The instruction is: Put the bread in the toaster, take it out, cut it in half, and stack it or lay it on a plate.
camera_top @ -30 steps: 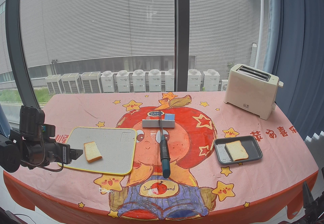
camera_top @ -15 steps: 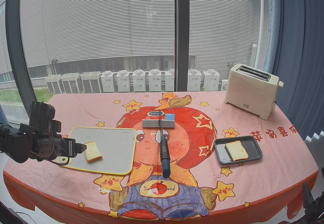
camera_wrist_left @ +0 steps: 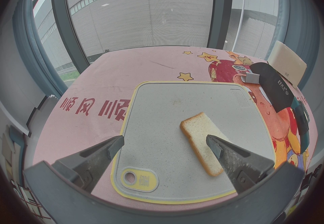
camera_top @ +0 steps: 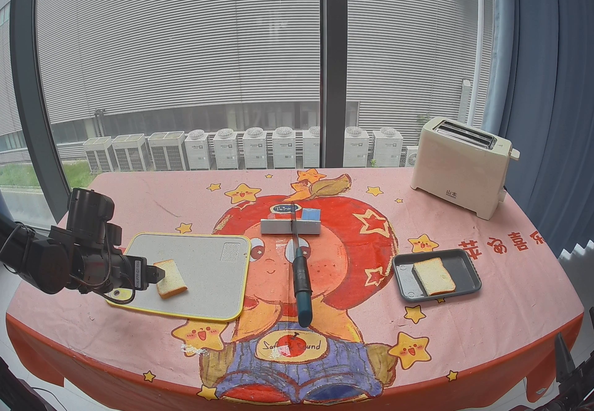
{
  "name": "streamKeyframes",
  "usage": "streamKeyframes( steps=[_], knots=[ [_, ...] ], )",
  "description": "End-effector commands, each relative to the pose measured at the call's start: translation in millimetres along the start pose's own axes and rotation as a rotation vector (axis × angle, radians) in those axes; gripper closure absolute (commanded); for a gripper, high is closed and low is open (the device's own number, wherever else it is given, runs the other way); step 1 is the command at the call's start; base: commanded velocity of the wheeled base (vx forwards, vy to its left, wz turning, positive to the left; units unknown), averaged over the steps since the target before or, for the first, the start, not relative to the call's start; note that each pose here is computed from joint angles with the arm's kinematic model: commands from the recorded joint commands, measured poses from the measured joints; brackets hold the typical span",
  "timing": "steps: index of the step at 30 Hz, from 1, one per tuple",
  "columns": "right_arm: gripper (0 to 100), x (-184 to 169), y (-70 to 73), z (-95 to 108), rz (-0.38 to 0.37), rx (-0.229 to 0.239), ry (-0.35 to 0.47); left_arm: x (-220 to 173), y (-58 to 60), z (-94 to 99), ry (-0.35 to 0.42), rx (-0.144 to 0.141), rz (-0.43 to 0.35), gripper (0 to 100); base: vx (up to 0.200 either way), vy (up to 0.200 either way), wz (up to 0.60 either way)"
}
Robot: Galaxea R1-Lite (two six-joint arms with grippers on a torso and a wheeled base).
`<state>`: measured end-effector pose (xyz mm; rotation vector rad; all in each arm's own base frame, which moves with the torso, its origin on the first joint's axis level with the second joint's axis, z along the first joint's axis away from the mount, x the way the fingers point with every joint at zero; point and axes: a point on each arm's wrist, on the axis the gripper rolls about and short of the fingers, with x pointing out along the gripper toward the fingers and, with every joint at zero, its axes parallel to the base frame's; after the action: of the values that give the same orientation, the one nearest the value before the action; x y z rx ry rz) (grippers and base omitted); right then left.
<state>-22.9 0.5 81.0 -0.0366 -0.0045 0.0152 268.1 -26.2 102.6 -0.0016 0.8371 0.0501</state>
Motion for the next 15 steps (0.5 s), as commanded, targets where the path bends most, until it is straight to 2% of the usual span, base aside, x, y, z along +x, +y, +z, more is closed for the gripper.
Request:
streamKeyframes(
  steps=[1, 15],
  knots=[
    [0, 0.1, 0.2, -5.2, 0.000, 0.000, 0.001, 3.1, -0.4, -0.7, 0.010, 0.001, 0.002, 0, 0.000, 0.000, 0.00],
    [0, 0.1, 0.2, -5.2, 0.000, 0.000, 0.001, -0.9, 1.6, -2.7, 0.008, -0.001, 0.008, 0, 0.000, 0.000, 0.00]
  ],
)
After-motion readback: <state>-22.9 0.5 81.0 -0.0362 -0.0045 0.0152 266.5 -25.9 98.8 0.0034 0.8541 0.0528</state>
